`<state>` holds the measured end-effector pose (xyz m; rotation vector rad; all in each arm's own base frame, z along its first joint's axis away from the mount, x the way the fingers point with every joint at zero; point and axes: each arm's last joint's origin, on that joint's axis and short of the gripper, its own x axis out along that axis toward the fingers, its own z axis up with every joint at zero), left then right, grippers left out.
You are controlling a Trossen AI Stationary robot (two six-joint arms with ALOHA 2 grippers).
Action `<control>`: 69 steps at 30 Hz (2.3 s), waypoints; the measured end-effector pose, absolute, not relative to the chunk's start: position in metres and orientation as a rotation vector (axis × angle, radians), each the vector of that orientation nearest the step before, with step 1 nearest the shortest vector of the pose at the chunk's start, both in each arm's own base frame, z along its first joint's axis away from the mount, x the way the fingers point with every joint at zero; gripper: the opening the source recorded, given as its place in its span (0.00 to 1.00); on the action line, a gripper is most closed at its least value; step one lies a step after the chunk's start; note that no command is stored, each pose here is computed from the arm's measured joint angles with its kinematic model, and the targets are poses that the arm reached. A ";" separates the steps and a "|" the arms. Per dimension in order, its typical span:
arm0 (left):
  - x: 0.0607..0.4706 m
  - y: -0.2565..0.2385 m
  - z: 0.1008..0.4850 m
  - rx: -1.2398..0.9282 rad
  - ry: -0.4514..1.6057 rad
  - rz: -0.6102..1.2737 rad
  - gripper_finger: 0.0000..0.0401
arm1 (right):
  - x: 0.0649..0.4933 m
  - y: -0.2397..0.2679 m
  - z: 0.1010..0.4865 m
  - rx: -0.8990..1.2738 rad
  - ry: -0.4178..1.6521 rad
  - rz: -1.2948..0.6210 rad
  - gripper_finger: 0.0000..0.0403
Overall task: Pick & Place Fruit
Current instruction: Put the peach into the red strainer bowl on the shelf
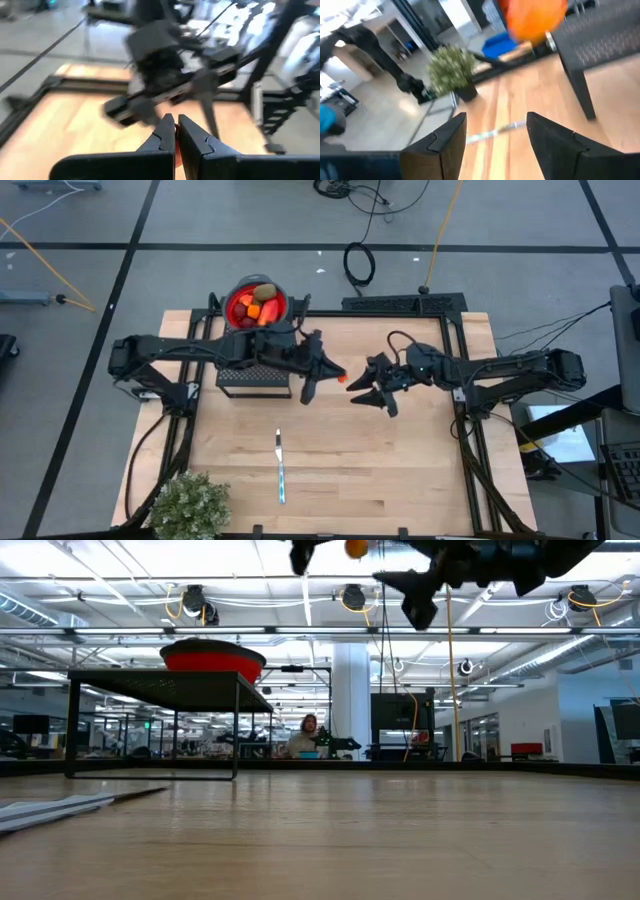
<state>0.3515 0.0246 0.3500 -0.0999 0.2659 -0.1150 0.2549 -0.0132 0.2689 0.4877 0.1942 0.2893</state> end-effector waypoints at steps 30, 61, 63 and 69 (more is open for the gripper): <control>0.201 0.093 0.369 -0.243 0.710 0.970 0.00 | 0.252 -0.013 0.255 0.465 0.325 0.264 0.42; 0.177 0.125 0.362 -0.392 0.806 1.022 0.00 | 0.175 -0.029 0.283 0.261 0.379 0.152 0.30; 0.177 0.126 0.360 -0.399 0.804 1.028 0.00 | 0.169 -0.029 0.284 0.254 0.380 0.146 0.29; 0.178 0.126 0.348 -0.430 0.829 1.030 0.00 | 0.149 -0.028 0.268 0.229 0.368 0.031 0.26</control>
